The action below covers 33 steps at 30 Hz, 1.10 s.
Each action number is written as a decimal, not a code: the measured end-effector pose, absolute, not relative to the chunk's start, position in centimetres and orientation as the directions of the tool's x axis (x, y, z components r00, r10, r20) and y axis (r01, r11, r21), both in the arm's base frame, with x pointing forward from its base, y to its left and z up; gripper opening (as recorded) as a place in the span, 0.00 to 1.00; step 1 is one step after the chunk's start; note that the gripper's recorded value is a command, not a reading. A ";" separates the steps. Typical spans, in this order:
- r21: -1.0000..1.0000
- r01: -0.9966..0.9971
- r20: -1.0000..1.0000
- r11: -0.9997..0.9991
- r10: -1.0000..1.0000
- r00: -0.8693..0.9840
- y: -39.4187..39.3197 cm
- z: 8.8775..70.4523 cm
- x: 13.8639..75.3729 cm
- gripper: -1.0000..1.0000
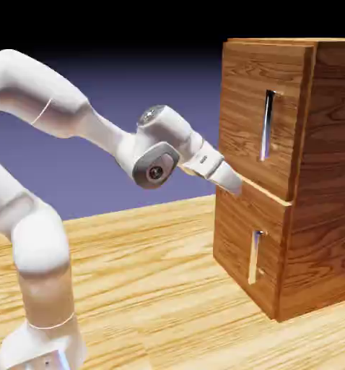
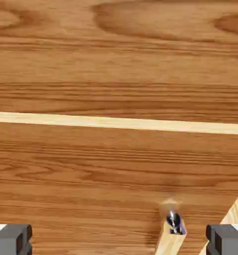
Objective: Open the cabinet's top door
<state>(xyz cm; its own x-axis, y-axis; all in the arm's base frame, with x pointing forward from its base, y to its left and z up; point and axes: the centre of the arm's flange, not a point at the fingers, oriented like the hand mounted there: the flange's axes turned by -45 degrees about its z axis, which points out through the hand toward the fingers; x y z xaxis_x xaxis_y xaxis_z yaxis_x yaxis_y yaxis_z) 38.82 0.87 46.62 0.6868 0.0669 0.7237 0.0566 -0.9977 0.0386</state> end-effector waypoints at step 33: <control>0.151 0.123 0.939 -0.981 0.181 0.291 0.2 59.0 33.4 0.50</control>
<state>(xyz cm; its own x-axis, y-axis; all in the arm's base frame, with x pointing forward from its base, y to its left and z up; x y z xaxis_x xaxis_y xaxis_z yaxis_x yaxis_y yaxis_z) 33.36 0.21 58.95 0.2913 0.1810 0.9394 0.1233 -0.9809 0.1507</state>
